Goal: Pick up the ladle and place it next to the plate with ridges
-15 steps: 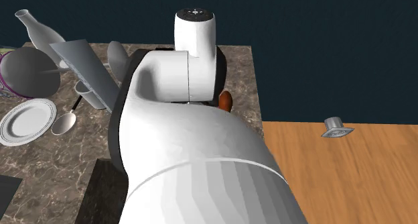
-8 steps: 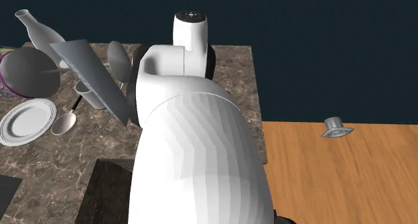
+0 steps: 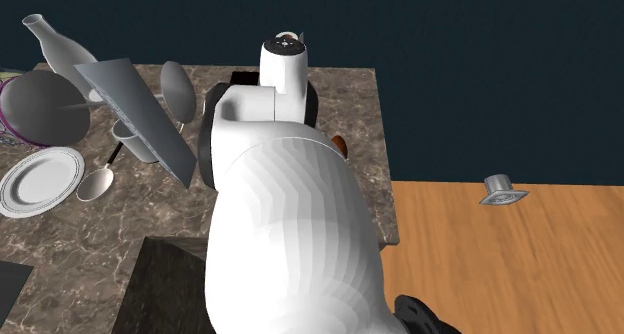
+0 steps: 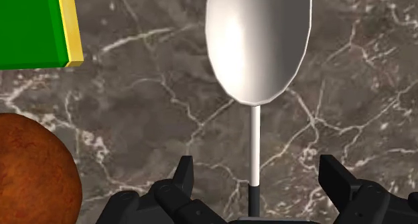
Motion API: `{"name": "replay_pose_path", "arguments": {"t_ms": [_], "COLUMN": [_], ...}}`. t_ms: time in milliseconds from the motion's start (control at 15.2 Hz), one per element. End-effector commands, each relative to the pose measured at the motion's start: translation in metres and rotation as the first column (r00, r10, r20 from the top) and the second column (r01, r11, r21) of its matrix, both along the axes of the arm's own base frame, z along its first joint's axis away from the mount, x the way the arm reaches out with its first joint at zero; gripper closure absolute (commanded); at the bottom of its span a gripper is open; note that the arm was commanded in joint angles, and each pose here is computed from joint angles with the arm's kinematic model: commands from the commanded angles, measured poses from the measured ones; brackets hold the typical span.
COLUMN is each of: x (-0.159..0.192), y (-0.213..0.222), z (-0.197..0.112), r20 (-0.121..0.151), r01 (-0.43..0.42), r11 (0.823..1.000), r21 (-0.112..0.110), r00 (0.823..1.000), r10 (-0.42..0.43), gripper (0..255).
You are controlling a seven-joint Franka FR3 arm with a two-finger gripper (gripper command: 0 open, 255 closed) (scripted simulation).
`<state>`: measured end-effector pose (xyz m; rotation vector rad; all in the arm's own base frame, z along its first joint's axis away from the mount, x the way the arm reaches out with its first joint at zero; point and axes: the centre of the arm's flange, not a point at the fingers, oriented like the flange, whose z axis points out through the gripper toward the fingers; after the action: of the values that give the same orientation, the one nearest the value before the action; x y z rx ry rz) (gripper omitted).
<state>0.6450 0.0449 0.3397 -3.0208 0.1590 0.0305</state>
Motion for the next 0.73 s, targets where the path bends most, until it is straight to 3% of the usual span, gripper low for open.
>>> {"name": "replay_pose_path", "arguments": {"t_ms": [0, 330, 396, 660], "x": [0.0000, 0.0000, 0.0000, 0.0000], "y": [-0.0001, -0.0001, -0.0001, -0.0001], "z": [-0.0024, -0.0024, -0.0024, -0.0024], "r20": [0.000, 0.000, 0.000, 0.000], "r01": [0.000, 0.000, 0.000, 0.000], "r11": [1.000, 1.000, 1.000, 1.000], "r21": [0.000, 0.000, 0.000, 0.000], "r00": [1.000, 1.000, 1.000, 1.000], "r10": [0.000, 0.000, 0.000, 0.000], "gripper": [0, 0, 255, 255]}}
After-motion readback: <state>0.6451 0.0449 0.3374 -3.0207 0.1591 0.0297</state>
